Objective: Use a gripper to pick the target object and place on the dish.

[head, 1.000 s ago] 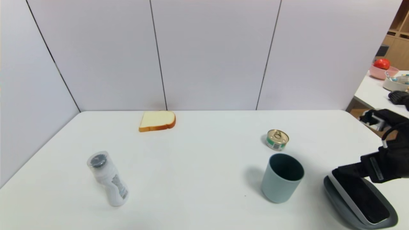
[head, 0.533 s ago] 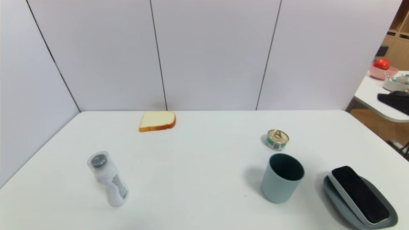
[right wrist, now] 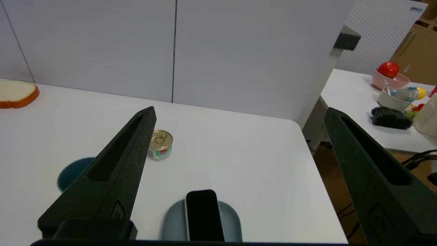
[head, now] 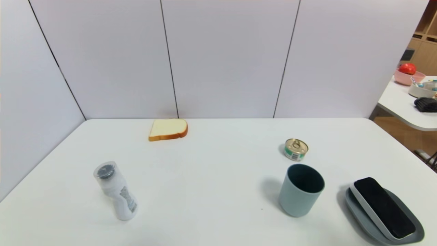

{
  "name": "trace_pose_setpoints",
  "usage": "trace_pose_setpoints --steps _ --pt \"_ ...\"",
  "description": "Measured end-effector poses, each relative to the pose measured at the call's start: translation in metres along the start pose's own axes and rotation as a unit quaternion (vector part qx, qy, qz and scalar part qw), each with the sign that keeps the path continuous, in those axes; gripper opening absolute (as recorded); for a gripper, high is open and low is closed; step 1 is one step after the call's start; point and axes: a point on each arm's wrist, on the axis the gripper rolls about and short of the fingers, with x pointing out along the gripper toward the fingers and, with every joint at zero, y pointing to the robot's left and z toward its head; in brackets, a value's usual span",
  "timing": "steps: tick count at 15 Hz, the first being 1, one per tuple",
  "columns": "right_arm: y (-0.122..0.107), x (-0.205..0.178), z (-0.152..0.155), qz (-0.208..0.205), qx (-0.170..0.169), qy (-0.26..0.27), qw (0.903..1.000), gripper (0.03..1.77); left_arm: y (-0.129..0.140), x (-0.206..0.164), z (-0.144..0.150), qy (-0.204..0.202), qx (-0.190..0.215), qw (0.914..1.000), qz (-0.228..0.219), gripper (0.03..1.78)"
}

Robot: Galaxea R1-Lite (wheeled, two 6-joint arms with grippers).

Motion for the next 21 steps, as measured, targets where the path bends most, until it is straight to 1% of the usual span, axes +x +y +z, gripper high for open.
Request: trace_pose_setpoints --steps 2,5,10,13,15,16,17,18,21 --pt "0.005 -0.025 -0.031 -0.004 0.006 -0.004 1.0 1.69 0.0 0.0 0.0 0.0 0.0 1.0 0.0 1.69" --pt "0.014 -0.044 -0.086 -0.008 0.011 0.014 0.9998 1.69 0.0 0.0 0.0 0.0 0.0 1.0 0.0 1.69" --pt "0.023 -0.061 -0.142 -0.003 0.019 0.008 0.9998 1.69 0.0 0.0 0.0 0.0 0.0 1.0 0.0 1.69" --pt "0.027 -0.059 -0.164 0.002 0.019 -0.003 0.9998 1.69 0.0 0.0 0.0 0.0 0.0 1.0 0.0 1.69" --pt "0.03 -0.056 -0.174 0.016 0.018 -0.016 0.9996 1.69 0.0 0.0 0.0 0.0 0.0 1.0 0.0 1.69" --pt "0.031 -0.055 -0.179 0.02 0.019 -0.007 0.9996 1.69 0.0 0.0 0.0 0.0 0.0 1.0 0.0 1.69" --pt "0.032 -0.055 -0.185 0.025 0.019 0.017 0.9993 1.69 0.0 0.0 0.0 0.0 0.0 1.0 0.0 1.69" --pt "0.032 -0.055 -0.188 0.027 0.019 0.028 0.999 1.69 0.0 0.0 0.0 0.0 0.0 1.0 0.0 1.69" --pt "0.032 -0.055 -0.19 0.027 0.023 0.036 0.9987 1.69 0.0 0.0 0.0 0.0 0.0 1.0 0.0 1.69"
